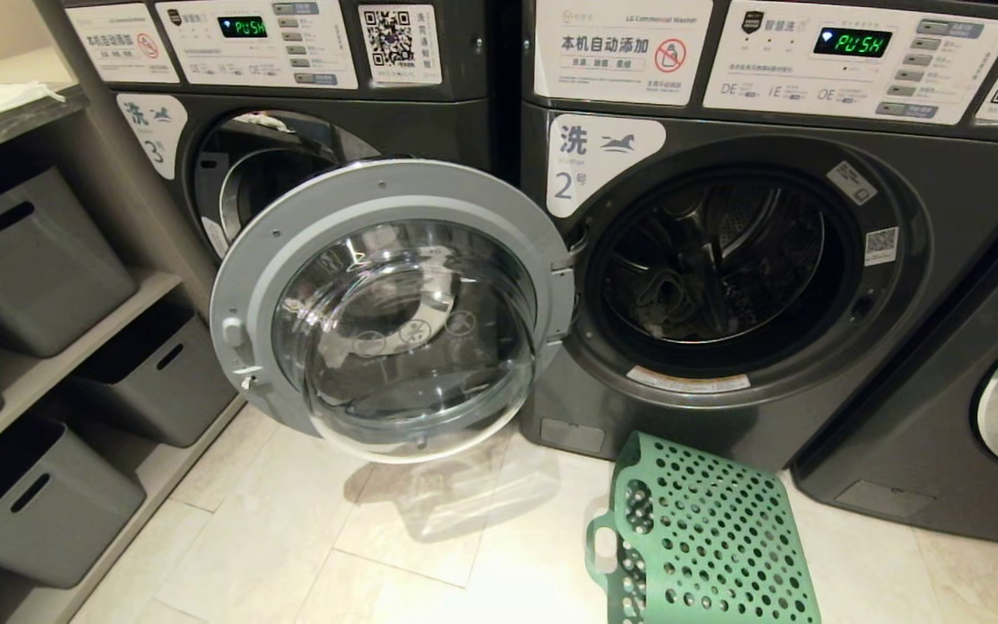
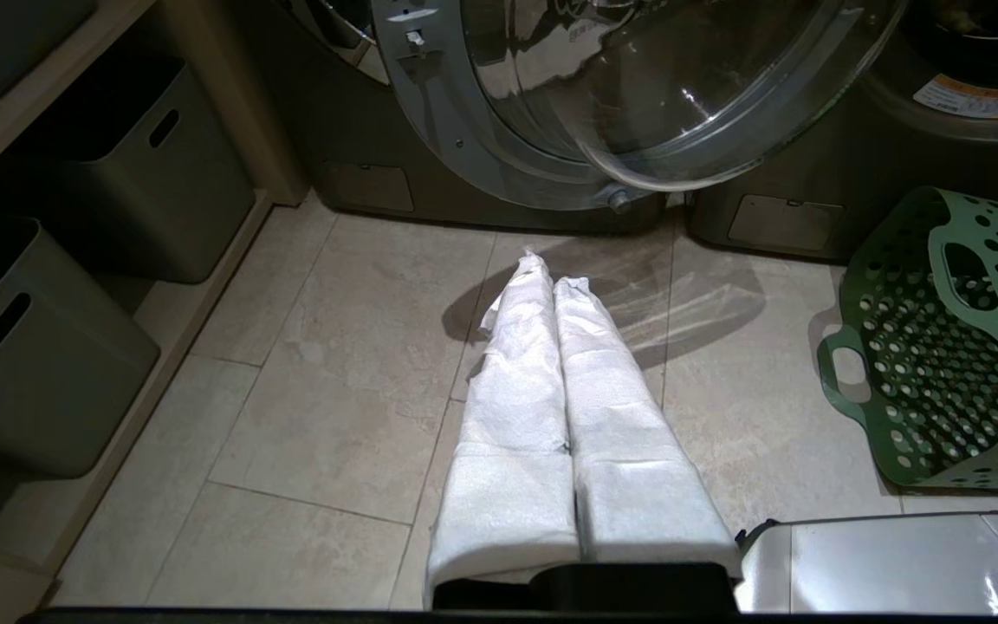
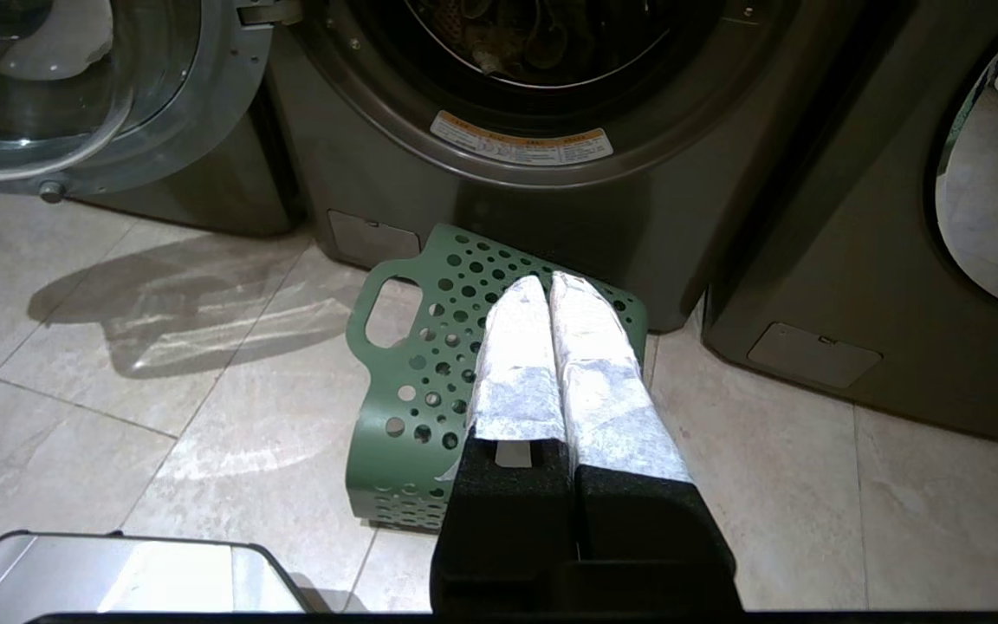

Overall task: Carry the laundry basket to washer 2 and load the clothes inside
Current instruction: Close the washing machine door with the left hand

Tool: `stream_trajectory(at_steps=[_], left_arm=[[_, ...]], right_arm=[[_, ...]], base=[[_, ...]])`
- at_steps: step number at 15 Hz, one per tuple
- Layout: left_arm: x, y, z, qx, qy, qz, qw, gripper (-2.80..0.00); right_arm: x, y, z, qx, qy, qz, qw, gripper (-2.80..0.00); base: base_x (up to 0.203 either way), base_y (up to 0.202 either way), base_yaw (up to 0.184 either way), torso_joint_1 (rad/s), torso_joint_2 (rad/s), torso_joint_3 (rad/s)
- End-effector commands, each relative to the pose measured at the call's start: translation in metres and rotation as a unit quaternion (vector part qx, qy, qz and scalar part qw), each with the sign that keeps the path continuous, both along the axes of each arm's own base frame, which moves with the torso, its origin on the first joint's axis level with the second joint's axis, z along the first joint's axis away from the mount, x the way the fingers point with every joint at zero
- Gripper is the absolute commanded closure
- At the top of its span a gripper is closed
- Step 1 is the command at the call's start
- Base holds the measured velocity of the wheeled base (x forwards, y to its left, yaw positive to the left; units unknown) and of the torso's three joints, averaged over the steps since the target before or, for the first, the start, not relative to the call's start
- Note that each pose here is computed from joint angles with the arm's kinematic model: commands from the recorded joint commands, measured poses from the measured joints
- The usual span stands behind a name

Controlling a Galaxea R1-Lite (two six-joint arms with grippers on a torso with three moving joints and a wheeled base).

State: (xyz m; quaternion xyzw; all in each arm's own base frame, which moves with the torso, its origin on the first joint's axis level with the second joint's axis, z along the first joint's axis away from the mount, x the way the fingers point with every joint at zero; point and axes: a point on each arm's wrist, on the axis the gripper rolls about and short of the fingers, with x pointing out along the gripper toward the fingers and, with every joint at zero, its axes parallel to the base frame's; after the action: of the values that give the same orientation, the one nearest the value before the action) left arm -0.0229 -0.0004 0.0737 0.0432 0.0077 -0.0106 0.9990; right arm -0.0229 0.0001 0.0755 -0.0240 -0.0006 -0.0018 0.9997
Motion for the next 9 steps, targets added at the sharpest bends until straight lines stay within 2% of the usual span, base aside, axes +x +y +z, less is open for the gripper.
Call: stream_trajectory(at_steps=[1, 9], left_arm=[[0.0000, 0.0000, -0.0005, 0.000, 0.000, 0.000, 1.0000, 0.00], [0.0000, 0.0000, -0.0005, 0.000, 0.000, -0.001, 1.0000, 0.00]], right_arm=[[0.0001, 0.0000, 0.0000, 0.000, 0.001, 0.000, 1.000, 0.00], [0.0001, 0.0000, 0.0002, 0.009, 0.000, -0.001, 1.000, 0.00]], base=[[0.000, 0.000, 0.000, 0.000, 0.00, 0.000], [0.000, 0.000, 0.000, 0.000, 0.00, 0.000]])
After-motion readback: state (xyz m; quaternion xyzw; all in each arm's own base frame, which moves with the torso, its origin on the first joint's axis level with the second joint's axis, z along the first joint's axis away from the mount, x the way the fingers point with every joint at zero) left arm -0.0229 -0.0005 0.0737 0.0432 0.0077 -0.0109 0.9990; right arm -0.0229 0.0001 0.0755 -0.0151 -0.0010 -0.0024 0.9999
